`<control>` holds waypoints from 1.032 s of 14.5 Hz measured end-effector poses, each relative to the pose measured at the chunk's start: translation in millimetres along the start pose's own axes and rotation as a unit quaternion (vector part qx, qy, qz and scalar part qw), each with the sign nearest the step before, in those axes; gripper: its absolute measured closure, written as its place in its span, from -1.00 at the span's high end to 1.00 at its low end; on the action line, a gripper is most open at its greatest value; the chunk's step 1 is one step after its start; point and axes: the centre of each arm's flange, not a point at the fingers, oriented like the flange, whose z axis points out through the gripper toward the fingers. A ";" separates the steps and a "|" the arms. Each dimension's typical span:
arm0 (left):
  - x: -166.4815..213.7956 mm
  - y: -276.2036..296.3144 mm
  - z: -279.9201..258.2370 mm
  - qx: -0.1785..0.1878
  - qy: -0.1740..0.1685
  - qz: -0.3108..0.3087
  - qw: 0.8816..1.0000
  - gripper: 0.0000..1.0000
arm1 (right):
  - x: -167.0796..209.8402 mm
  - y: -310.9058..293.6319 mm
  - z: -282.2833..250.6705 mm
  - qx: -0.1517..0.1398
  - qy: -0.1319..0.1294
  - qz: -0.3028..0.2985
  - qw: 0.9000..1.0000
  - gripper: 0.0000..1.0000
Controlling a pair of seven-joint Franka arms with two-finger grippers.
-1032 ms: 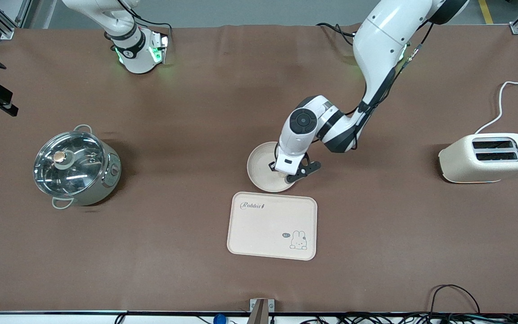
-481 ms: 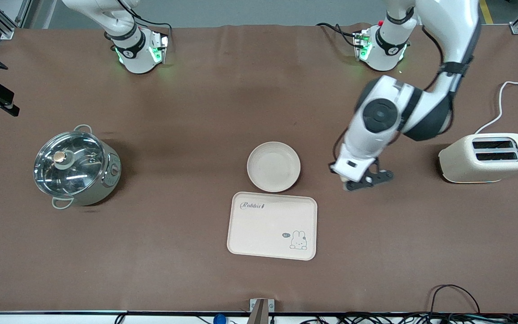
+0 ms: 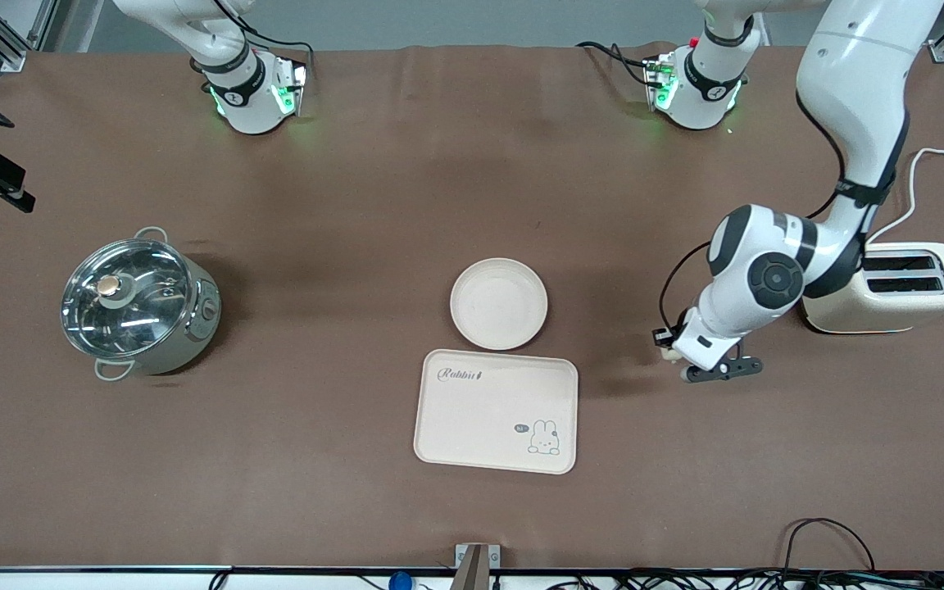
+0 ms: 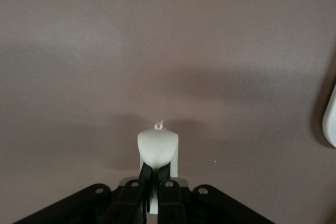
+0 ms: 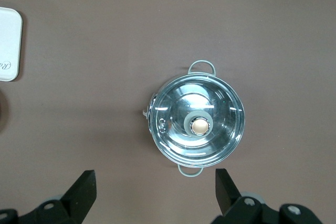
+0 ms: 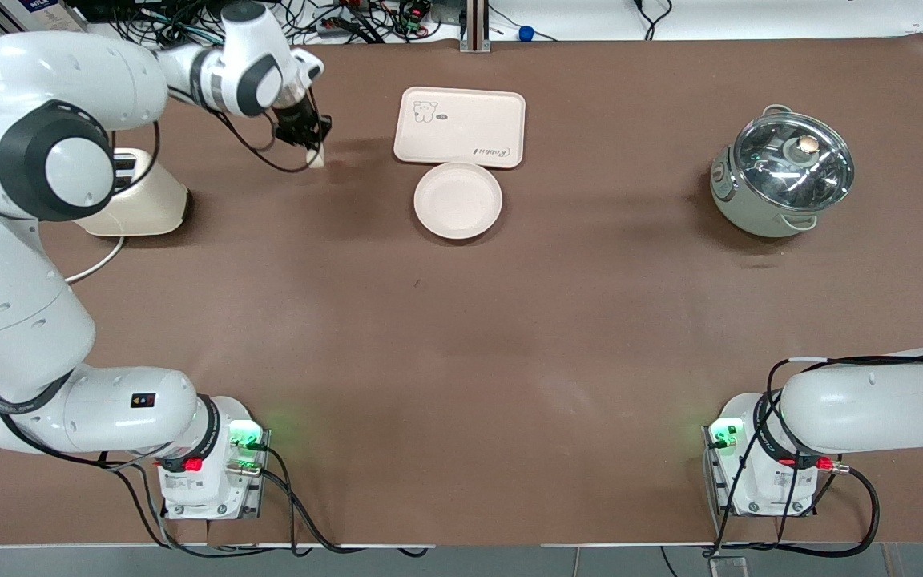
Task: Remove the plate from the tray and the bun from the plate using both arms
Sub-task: 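Carry the bun with the left gripper toward the toaster, then lower the bun onto the table and open the left gripper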
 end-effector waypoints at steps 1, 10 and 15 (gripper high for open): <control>-3.7 2.6 11.1 -0.004 -0.001 0.003 1.000 -0.72 | 0.0 -0.1 0.0 0.000 0.000 0.000 1.000 1.00; 26.7 -42.5 -37.1 -0.009 0.043 0.017 0.999 1.00 | 0.5 -0.4 0.4 0.000 0.000 0.000 1.000 1.00; 22.3 -41.3 -93.4 0.014 0.034 0.025 0.999 1.00 | 0.5 1.4 1.0 0.000 -0.001 0.001 1.000 1.00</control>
